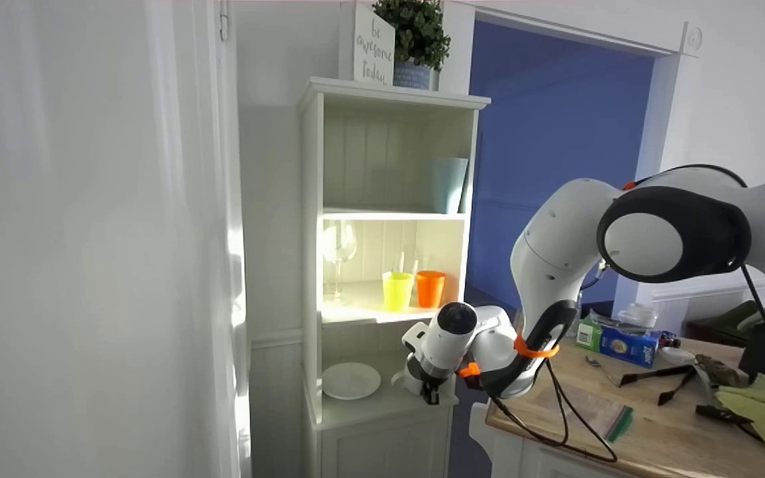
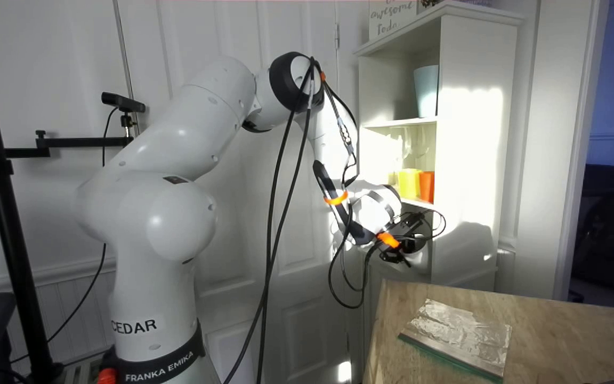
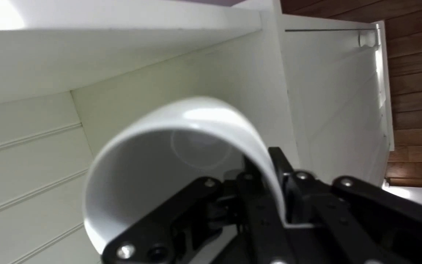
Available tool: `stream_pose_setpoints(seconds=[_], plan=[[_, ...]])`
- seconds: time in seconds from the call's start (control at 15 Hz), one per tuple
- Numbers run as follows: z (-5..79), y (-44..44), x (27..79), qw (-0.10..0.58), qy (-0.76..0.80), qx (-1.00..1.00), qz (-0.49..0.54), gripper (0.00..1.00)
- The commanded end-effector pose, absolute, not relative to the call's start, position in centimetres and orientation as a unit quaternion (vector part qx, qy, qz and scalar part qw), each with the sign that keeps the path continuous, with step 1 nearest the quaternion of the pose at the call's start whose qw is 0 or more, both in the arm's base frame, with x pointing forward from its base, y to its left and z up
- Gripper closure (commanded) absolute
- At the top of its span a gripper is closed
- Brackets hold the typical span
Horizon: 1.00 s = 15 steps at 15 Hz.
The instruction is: Put the mug on top of the table
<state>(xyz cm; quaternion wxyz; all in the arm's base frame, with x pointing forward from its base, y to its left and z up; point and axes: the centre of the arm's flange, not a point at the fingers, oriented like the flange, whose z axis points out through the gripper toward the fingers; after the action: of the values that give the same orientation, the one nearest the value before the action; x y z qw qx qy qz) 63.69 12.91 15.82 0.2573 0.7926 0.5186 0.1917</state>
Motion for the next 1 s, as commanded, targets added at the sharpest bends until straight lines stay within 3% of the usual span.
stream_pose_setpoints(seconds=[0.0, 0.93], plan=[[16.4, 13.6, 62.1, 0.244, 0.515, 0.798, 0.197, 1.0], [23.2, 17.4, 53.9, 0.173, 0.455, 0.856, 0.174, 0.98]])
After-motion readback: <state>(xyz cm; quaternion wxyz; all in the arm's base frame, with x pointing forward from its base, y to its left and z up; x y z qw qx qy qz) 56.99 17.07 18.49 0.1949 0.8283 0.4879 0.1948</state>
